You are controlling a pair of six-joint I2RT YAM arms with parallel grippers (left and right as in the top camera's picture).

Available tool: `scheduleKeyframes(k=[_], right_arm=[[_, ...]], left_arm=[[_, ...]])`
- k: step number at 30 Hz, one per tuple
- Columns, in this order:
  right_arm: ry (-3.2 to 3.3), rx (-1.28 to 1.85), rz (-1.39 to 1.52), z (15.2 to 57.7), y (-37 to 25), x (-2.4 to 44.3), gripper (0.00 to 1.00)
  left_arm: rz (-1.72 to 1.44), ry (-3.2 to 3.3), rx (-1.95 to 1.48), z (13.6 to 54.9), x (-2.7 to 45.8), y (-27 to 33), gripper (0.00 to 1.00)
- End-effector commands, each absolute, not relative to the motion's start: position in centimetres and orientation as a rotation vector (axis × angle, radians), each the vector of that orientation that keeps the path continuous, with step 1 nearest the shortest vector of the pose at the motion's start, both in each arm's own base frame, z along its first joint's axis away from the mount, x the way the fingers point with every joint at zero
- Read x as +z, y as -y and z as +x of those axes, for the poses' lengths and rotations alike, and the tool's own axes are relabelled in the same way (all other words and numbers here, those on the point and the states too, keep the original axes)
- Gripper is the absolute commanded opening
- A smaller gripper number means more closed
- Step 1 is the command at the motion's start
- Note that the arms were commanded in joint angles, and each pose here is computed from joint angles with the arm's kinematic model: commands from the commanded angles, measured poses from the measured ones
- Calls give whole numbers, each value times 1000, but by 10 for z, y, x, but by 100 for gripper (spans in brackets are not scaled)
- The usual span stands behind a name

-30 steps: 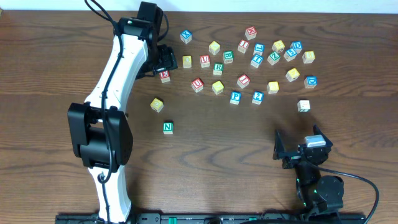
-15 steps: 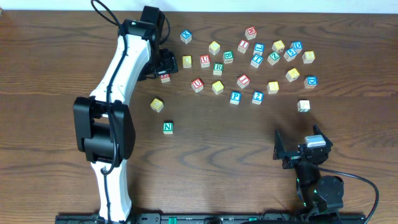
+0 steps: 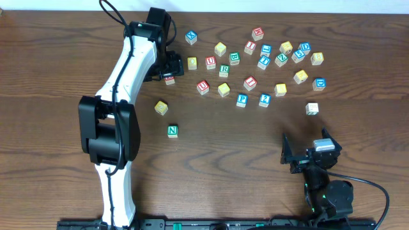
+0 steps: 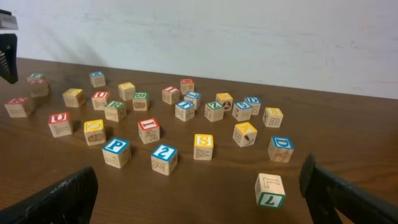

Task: Spell out NEURIPS
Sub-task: 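Open the left gripper and move it to the red E block, then lower the left gripper and grasp the red E block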

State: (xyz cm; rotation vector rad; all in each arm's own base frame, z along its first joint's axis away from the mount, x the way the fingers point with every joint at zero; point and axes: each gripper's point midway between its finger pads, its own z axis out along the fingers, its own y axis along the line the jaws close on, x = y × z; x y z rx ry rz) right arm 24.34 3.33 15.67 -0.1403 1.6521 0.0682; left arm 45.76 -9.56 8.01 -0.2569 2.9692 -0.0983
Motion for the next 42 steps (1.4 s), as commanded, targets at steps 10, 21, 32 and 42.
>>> scheduleKeyframes(k=[10,21,32,42], right_arm=[[-1651,50,-140,244,-31,156,99],[-1651,50,-140,244,-31,156,99],[-1651,50,-140,244,-31,156,99],[-1651,50,-140,244,-31,156,99]], left_arm=[[-218,-3004,-81,464,53,98,86],[-214,-2949,-102,478,54,101,86],[-237,-2922,-108,484,53,101,85],[-302,-2922,-65,485,44,96,85]])
